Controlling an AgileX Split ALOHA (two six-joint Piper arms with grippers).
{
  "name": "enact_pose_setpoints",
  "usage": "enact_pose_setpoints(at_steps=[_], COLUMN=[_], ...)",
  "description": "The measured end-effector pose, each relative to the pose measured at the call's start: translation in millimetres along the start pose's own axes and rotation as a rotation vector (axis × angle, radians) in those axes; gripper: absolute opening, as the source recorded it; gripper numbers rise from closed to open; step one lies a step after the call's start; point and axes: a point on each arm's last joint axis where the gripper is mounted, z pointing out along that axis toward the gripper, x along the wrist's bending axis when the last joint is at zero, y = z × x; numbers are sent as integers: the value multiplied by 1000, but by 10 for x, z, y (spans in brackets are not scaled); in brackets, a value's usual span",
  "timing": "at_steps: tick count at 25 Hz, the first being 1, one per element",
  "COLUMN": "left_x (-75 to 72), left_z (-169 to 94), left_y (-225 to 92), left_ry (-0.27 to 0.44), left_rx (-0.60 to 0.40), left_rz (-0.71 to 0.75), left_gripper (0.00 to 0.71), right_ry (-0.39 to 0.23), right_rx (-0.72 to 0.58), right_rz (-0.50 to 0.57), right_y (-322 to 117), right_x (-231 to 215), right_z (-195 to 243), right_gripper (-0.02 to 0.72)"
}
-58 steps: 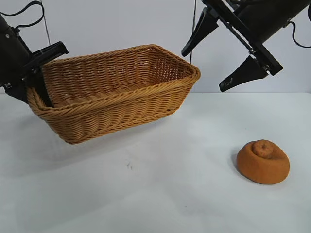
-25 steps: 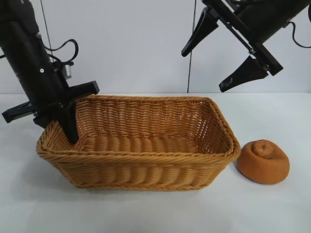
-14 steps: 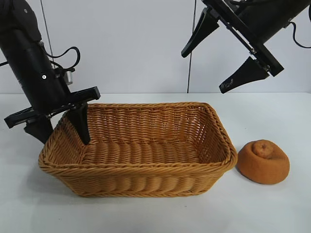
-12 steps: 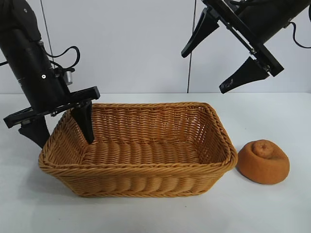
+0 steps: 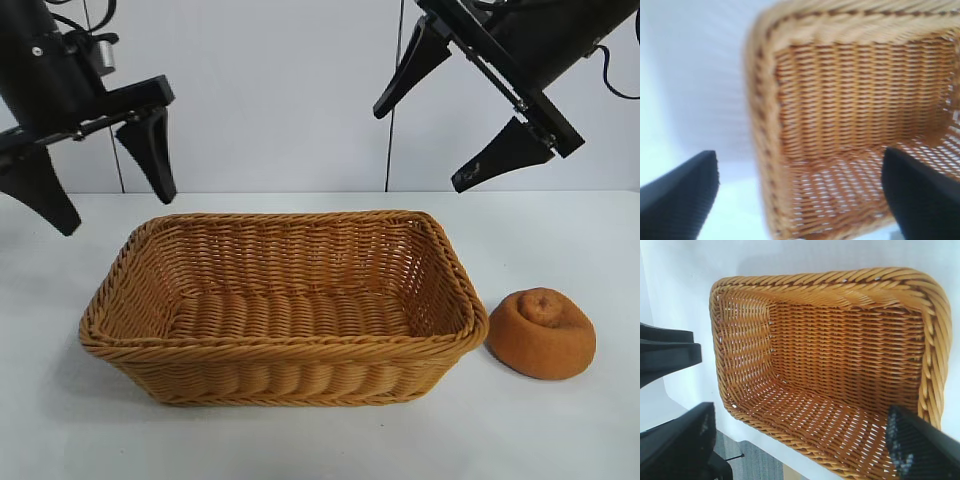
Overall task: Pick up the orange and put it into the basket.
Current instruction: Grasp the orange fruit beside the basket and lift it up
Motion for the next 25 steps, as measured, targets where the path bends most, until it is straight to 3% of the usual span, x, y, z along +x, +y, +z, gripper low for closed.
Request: enact_pose_setpoints(at_steps=[4, 13, 25], left_x=[82, 100, 199], left_z=[-6, -250, -760], left_y=[-27, -233, -1448], left_ry=[57, 75, 86], left_rx=[34, 19, -65], left_rz=[8, 48, 63], left_gripper=[630, 630, 630], right_ry=[-2, -26, -29], right_rx=[0, 6, 6], right_rz=[-1, -14, -15], right_y=[0, -5, -6], right_x=[-2, -24, -26], right_z=[0, 0, 0], right_gripper=[631, 631, 631])
